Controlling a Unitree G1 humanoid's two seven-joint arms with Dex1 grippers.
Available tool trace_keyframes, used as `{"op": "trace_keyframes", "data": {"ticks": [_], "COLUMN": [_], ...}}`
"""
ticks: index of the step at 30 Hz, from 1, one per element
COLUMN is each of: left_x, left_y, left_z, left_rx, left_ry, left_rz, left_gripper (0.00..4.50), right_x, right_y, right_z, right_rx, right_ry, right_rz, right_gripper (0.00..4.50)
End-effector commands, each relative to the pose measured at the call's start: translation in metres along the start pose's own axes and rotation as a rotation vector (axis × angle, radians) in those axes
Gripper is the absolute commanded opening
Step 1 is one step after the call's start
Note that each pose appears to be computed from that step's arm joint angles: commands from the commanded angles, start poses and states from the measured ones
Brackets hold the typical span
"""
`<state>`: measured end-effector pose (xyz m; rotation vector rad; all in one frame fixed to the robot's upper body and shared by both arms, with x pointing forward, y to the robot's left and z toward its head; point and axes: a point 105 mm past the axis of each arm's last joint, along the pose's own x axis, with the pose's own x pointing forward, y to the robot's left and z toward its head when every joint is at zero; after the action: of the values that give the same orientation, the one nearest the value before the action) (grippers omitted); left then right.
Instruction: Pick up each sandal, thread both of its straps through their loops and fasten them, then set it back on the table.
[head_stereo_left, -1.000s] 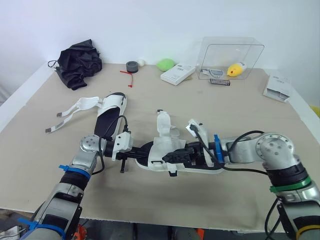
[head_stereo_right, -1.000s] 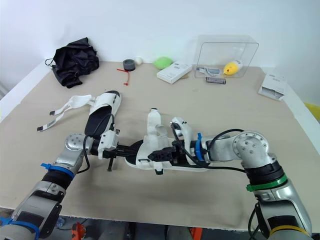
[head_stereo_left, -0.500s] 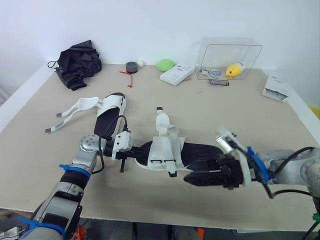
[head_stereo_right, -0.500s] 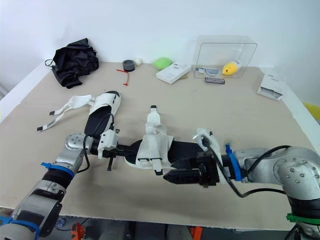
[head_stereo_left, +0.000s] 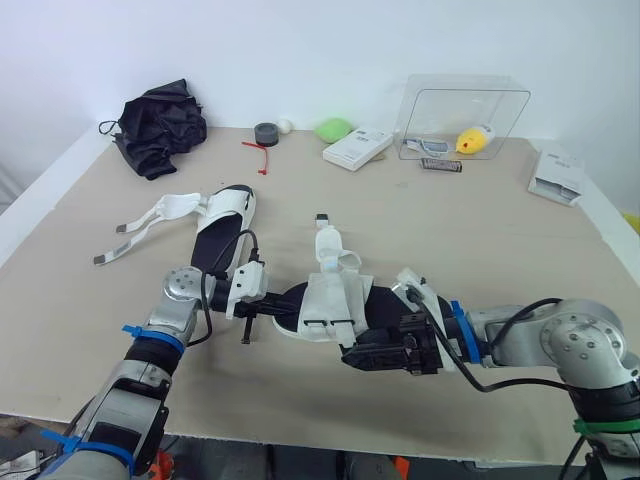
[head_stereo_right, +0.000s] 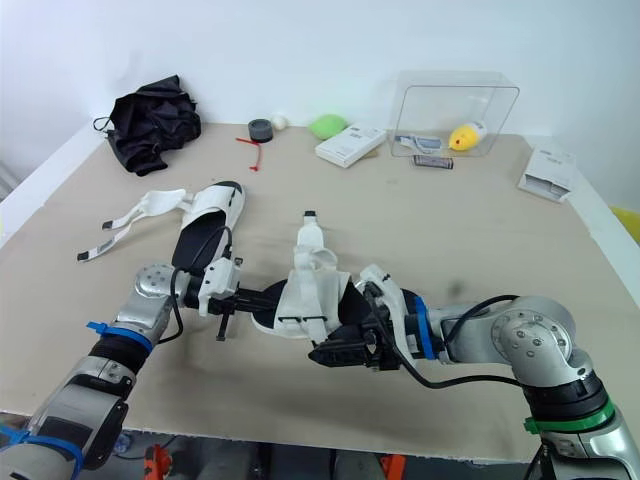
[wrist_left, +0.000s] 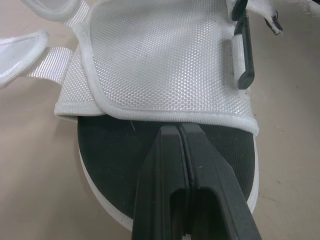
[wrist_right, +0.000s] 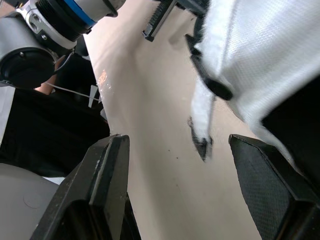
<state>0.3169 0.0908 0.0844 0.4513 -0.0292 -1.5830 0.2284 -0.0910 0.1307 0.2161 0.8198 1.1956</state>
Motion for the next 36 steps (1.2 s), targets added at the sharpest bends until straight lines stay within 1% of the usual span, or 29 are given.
{"op": "trace_keyframes", "data": {"ticks": [1,3,6,7,8,9,10,11,12,13,14,16,19,24,27,29,32,33,36], "left_x": [0.001,0.001,0.001,0.001,0.002,0.002,0.002,0.002,0.002,0.003,0.003,0.004,0.005,0.005,0.006,0.006,0.006,0.006,0.006], "left_y": [-0.035,-0.034,-0.035,-0.035,-0.035,-0.035,-0.035,-0.035,-0.035,-0.035,-0.033,-0.031,-0.032,-0.032,-0.032,-0.032,-0.031,-0.031,-0.031], "left_z": [-0.046,-0.046,-0.047,-0.047,-0.046,-0.046,-0.046,-0.046,-0.046,-0.046,-0.045,-0.043,-0.044,-0.045,-0.045,-0.045,-0.046,-0.046,-0.046], "left_rx": [-0.097,-0.097,-0.085,-0.084,-0.085,-0.089,-0.09,-0.092,-0.093,-0.098,-0.112,-0.137,-0.143,-0.146,-0.144,-0.144,-0.142,-0.142,-0.142], "left_ry": [0.197,0.193,0.202,0.203,0.199,0.194,0.192,0.19,0.189,0.185,0.17,0.149,0.151,0.156,0.159,0.158,0.158,0.159,0.159], "left_rz": [-0.129,-0.124,-0.129,-0.13,-0.128,-0.123,-0.122,-0.12,-0.12,-0.117,-0.105,-0.087,-0.087,-0.091,-0.092,-0.09,-0.089,-0.089,-0.087], "left_gripper": [0.0,0.0,0.0,0.0,0.0,0.0,0.0,0.0,0.0,0.0,0.0,0.0,0.0,0.0,0.0,0.0,0.0,0.0,0.0], "right_x": [0.001,0.001,0.002,0.002,0.002,0.001,0.001,0.0,0.0,0.0,0.0,-0.003,-0.013,-0.035,-0.042,-0.038,-0.03,-0.029,-0.027], "right_y": [0.008,0.008,0.005,0.005,0.005,0.006,0.007,0.009,0.01,0.012,0.015,0.024,0.049,0.087,0.097,0.091,0.063,0.051,0.033], "right_z": [0.01,0.011,0.013,0.013,0.014,0.015,0.016,0.017,0.017,0.017,0.016,0.015,0.023,0.053,0.075,0.093,0.123,0.134,0.145], "right_rx": [-0.017,-0.01,0.013,0.017,0.02,0.024,0.024,0.02,0.017,0.013,-0.002,-0.031,-0.095,-0.207,-0.217,-0.219,-0.097,-0.028,0.08], "right_ry": [-0.018,-0.02,-0.028,-0.03,-0.033,-0.041,-0.045,-0.045,-0.044,-0.041,-0.033,-0.03,-0.074,-0.209,-0.292,-0.353,-0.469,-0.514,-0.556], "right_rz": [0.042,0.047,0.044,0.045,0.049,0.057,0.064,0.074,0.08,0.084,0.093,0.123,0.242,0.404,0.444,0.379,0.239,0.194,0.136], "right_gripper": [3.44,3.44,2.76,2.21,2.06,1.74,1.32,1.15,0.73,0.21,0.07,0.07,0.07,0.07,0.07,0.07,0.07,0.07,0.07]}}
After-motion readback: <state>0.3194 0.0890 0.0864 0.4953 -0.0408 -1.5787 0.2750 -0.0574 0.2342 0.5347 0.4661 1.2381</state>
